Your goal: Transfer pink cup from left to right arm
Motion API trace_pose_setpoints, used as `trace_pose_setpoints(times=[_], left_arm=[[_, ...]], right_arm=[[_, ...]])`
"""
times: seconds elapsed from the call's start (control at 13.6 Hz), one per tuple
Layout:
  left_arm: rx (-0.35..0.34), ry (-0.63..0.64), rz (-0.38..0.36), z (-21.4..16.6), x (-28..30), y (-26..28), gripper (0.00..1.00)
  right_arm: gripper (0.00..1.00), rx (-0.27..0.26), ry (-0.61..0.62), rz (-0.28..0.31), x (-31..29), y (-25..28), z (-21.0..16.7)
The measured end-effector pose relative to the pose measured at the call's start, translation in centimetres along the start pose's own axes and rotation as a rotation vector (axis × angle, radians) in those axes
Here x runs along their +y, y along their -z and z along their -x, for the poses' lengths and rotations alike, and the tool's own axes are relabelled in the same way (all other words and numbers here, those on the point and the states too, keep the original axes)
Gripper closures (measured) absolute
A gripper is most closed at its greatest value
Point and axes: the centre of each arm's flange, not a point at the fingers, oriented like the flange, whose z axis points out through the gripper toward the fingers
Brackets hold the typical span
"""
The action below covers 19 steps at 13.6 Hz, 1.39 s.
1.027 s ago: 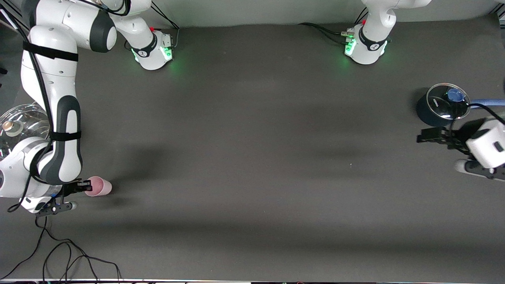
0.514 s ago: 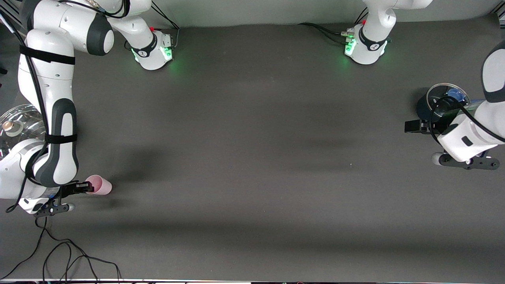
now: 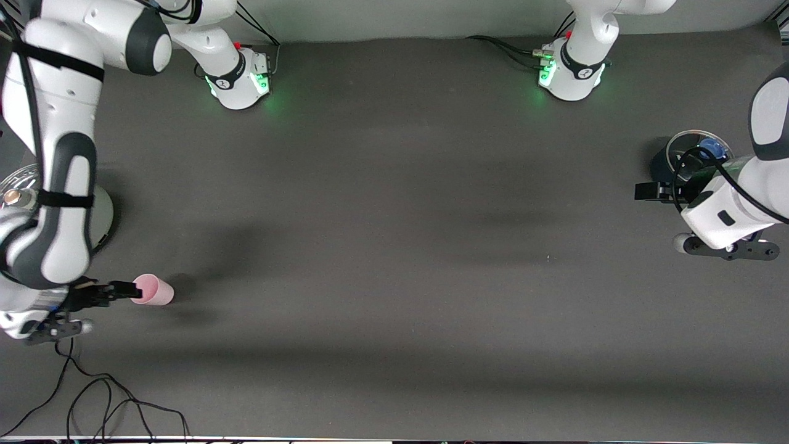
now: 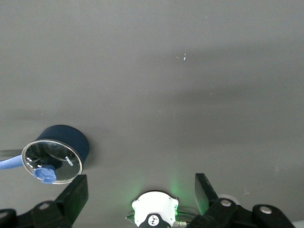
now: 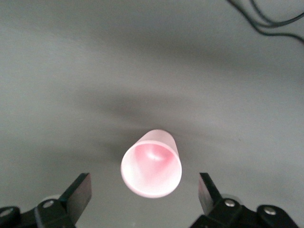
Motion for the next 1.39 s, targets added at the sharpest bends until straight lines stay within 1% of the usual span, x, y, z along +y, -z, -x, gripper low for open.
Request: trace_pose_setpoints(times=[0.15,0.29,0.44,0.59,0.73,0.81,1.03,1.17,1.39], left_arm=[[0.010,-0.004,0.014,0.4,-0.5,0.5,0.00],[0.035,-0.001,0.028,0.6,-1.5,1.0,0.00],[0.092,0.008,0.032,0.7,-2.3,1.4,0.00],[0.144,0.009,0.032,1.1,-2.3,0.9,0.00],[0.185,0.005,0.031,2.0,-2.1,0.0,0.00],[0.206,0.004,0.030,2.4,-2.0,-0.4,0.00],[0.275,0.004,0.026,3.4,-1.8,-1.0,0.00],[0.315,0.000,0.024,3.6,-1.6,-0.6,0.00],[0.342,-0.005,0.022,4.0,-1.3,0.2,0.00]], right_arm=[[0.00,-0.024,-0.038,0.008,-1.8,5.4,1.4],[0.00,-0.040,-0.074,0.034,-5.1,10.0,2.4],[0.00,-0.041,-0.102,0.070,-9.7,13.9,3.1],[0.00,-0.030,-0.128,0.090,-13.5,16.7,3.7],[0.00,-0.028,-0.149,0.108,-15.6,18.4,4.8],[0.00,-0.025,-0.156,0.107,-16.1,18.9,5.5],[0.00,-0.014,-0.166,0.094,-15.5,20.0,7.6],[0.00,0.005,-0.172,0.085,-14.8,19.7,8.6],[0.00,0.018,-0.174,0.114,-15.4,19.2,9.6]])
